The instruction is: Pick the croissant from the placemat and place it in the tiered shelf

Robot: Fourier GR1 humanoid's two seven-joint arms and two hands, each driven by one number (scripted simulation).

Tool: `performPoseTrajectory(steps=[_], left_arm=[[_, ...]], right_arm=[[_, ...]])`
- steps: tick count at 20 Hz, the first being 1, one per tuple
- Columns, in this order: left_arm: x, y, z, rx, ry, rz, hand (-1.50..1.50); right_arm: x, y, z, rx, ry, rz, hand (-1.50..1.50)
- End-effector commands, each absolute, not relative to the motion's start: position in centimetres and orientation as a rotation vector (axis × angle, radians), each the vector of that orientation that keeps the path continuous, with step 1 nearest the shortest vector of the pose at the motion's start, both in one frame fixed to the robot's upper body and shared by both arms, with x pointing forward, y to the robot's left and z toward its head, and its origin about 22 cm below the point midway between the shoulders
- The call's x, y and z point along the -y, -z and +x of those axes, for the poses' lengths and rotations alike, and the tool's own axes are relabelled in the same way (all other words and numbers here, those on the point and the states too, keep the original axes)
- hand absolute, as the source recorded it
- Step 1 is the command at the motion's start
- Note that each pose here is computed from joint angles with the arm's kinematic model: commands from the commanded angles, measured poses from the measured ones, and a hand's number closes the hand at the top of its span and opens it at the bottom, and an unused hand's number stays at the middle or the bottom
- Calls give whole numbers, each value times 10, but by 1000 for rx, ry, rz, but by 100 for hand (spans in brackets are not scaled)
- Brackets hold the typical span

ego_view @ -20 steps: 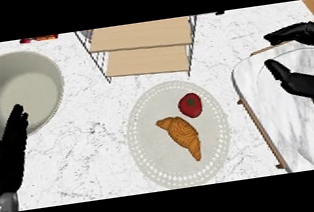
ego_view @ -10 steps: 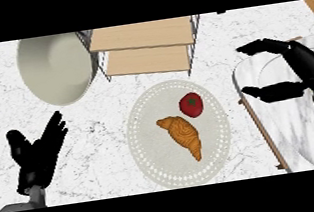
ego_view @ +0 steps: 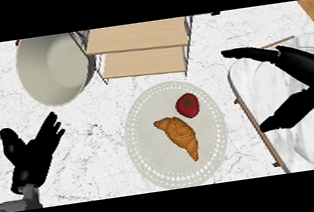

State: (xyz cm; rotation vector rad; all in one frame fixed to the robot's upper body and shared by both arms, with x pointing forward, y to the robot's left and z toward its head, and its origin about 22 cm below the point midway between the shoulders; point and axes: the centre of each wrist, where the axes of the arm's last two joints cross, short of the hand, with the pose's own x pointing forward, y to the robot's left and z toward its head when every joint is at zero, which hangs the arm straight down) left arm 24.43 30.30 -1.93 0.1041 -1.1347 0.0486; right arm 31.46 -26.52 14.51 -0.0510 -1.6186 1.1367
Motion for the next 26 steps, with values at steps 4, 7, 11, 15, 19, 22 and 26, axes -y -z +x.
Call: performPoseTrajectory(steps=[4,7,11,15,19,22,26], left_arm=[[-301,36,242,1097,-59,110,0],[-308,27,257,1109,-63,97,0],[-294,10,255,1106,-31,92,0],[-282,27,257,1108,-50,97,0],[-290,37,254,1121,-33,111,0],[-285,23,261,1095,-63,76,0],[-300,23,262,1112,-48,95,0]], right_arm=[[189,-171,268,1483,-1304,-133,-150],[157,-175,269,1466,-1259,-265,-150],[120,-162,261,1430,-1238,-356,-150],[92,-161,256,1353,-1272,-464,-150],[69,-150,260,1263,-1306,-498,-150],[66,-122,263,1233,-1370,-517,-150],[60,-117,253,1175,-1390,-546,-150]])
